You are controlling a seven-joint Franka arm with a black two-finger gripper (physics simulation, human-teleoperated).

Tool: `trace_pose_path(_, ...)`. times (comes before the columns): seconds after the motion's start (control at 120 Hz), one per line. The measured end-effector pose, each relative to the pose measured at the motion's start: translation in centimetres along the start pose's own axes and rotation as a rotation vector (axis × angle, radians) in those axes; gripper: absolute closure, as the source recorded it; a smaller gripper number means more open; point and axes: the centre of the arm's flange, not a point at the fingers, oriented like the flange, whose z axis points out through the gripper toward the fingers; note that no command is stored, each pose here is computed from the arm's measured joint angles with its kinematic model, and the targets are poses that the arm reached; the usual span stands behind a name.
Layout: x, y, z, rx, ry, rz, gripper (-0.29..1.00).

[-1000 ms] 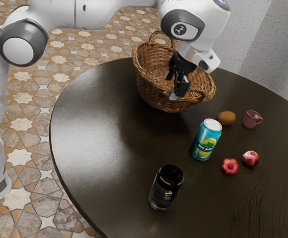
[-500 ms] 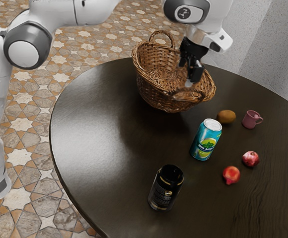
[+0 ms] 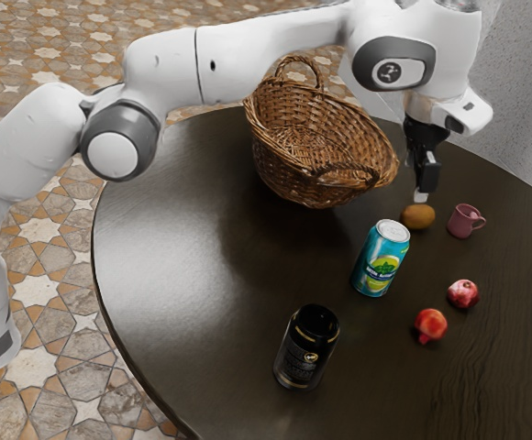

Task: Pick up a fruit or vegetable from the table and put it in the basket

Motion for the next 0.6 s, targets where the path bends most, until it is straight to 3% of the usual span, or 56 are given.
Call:
trace_pose_path(0.117, 1.5, 2.2, 1.7, -0.049, 0.056, 0.075, 0.00)
trace_pose_path(0.3, 2.9, 5.3, 2.1, -0.055, 0.147, 0.177, 0.00)
trace_pose_path(0.6, 2.0, 6.2, 4.2, -0.054, 0.039, 0.253, 0.00)
